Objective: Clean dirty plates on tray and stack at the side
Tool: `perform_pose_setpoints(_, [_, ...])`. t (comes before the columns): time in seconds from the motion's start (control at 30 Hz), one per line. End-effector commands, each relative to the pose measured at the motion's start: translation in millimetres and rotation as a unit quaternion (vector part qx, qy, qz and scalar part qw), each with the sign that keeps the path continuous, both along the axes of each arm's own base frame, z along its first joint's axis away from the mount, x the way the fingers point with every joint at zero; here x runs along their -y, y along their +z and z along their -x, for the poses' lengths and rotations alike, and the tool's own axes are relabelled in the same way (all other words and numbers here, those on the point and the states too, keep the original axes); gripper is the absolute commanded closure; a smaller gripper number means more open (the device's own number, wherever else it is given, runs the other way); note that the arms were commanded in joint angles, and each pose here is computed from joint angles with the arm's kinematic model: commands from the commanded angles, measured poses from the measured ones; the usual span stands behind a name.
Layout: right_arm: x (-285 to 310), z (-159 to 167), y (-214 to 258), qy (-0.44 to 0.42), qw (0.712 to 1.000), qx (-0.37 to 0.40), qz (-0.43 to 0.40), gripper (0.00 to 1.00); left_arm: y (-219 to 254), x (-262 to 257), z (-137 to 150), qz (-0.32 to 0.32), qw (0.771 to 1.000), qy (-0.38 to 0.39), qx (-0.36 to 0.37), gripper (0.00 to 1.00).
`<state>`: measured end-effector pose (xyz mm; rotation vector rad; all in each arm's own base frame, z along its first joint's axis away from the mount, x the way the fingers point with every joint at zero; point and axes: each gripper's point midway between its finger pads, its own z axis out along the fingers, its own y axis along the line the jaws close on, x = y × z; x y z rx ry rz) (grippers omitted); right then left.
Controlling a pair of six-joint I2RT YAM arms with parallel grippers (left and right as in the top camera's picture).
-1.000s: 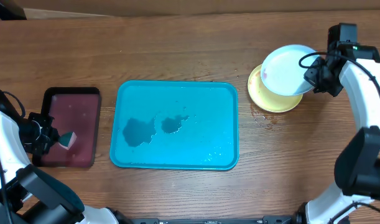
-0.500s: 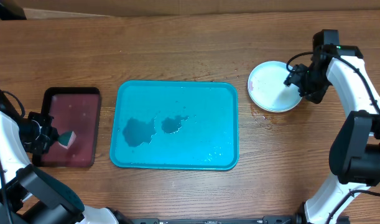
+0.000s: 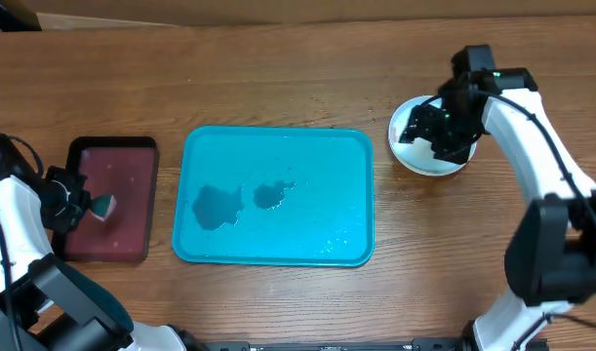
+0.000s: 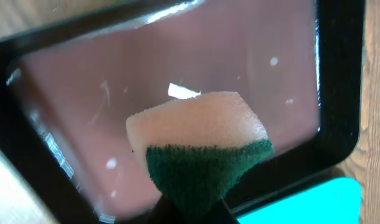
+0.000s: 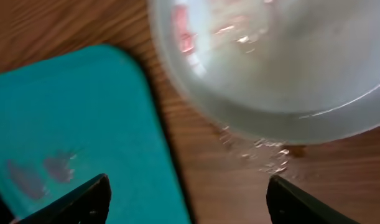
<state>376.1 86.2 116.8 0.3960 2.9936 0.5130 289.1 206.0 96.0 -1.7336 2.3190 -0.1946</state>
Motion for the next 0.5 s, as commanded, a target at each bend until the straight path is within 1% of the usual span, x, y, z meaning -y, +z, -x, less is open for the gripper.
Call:
perform_pose_setpoints(0.0, [-36.3,17.5,68.1,0.058,0.994,0.084,-0.032,0.18,-23.6,4.9,-3.2,0.01,0.999,-0.03,-0.001,0.89])
perform_pose_setpoints(0.1, [-63.9,38.8,96.6,0.101,0.987,0.118,-0.041,0.17,-38.1,7.4,-14.7,0.032,0.999,-0.036,0.015,0.87])
perform_pose_setpoints(0.13, [-72.3,45.8,104.3,0.114,0.984,0.127,-0.044,0.17,-40.0,9.0,-20.4,0.04,0.998,-0.039,0.027,0.83])
perform_pose_setpoints(0.17, [-81.8,54.0,113.1,0.127,0.981,0.137,-0.049,0.16,-40.7,11.5,-28.7,0.05,0.996,-0.049,0.046,0.76])
perform_pose_setpoints(0.2, [-89.3,60.5,119.4,0.139,0.978,0.146,-0.053,0.16,-39.4,13.8,-36.2,0.057,0.994,-0.061,0.065,0.66])
perform_pose_setpoints(0.27, [-105.9,76.2,132.4,0.164,0.971,0.161,-0.061,0.15,-32.1,17.3,-53.7,0.065,0.988,-0.084,0.113,0.5])
perform_pose_setpoints(0.3, [-109.9,80.5,135.6,0.167,0.97,0.165,-0.062,0.14,-28.9,17.1,-59.1,0.065,0.986,-0.088,0.128,0.46])
perform_pose_setpoints(0.33, [-114.7,86.2,139.6,0.171,0.969,0.17,-0.061,0.14,-24.4,17.4,-64.6,0.066,0.983,-0.093,0.143,0.38])
perform_pose_setpoints(0.37, [-118.4,90.5,142.3,0.172,0.968,0.173,-0.061,0.14,-20.0,17.6,-69.6,0.067,0.981,-0.098,0.156,0.24])
perform_pose_setpoints(0.4, [-121.6,94.6,144.9,0.174,0.967,0.176,-0.059,0.14,-15.1,17.9,-73.8,0.068,0.978,-0.106,0.167,0.15])
perform_pose_setpoints(0.47, [-128.0,101.4,148.9,0.18,0.965,0.18,-0.062,0.14,-8.2,17.4,-78.0,0.066,0.976,-0.113,0.176,0.14])
